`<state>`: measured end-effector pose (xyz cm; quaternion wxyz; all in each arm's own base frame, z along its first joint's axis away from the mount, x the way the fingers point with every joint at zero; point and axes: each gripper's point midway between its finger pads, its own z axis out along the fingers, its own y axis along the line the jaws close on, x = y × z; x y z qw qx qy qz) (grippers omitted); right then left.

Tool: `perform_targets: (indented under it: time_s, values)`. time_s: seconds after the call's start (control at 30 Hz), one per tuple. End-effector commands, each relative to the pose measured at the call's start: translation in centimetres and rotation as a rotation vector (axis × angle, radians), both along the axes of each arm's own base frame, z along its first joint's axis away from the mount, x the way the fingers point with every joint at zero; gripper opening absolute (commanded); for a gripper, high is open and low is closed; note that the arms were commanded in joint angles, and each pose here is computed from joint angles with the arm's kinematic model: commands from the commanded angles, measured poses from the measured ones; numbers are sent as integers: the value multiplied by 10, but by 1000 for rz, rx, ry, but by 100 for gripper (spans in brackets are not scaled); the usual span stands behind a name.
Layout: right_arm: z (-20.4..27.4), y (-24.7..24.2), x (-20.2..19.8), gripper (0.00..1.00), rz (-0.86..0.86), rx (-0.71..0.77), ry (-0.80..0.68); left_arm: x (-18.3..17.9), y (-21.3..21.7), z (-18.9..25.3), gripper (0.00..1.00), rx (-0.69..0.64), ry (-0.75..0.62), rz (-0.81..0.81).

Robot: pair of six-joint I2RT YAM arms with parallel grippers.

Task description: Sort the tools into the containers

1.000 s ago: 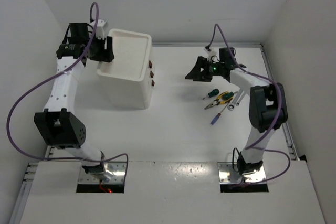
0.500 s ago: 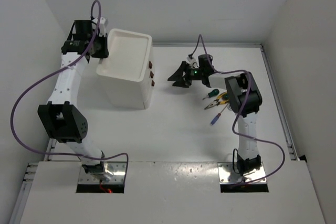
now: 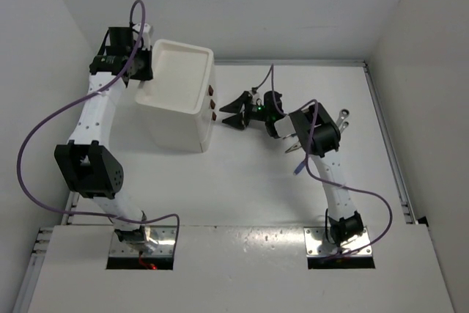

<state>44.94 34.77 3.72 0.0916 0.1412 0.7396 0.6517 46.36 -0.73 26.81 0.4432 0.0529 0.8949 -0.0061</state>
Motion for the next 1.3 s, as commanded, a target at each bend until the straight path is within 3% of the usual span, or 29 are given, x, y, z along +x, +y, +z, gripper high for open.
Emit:
perform_targets:
  time_s: [0.0, 0.67, 0.77, 0.83, 0.97, 1.0, 1.27]
  values:
    - [23, 14, 10, 65, -33, 94, -24, 6, -28, 5, 0, -27, -16, -79]
    - [-16, 46, 3, 57, -67, 43, 89, 9, -30, -6, 0, -39, 3, -80]
    - [-22, 48, -6, 70, -13, 24, 84, 9, -30, -6, 0, -39, 3, -80]
    - [-23, 47, -7, 71, -10, 8, 80, 9, -30, -6, 0, -39, 3, -80]
    - [-29, 46, -3, 52, -38, -10, 88, 9, -30, -6, 0, -39, 3, -80]
    - [-30, 47, -1, 42, -40, -3, 91, 9, -30, -6, 0, -39, 3, -80]
    - [-35, 41, 1, 10, -50, 0, 87, 8, -30, -10, 0, -39, 12, -80]
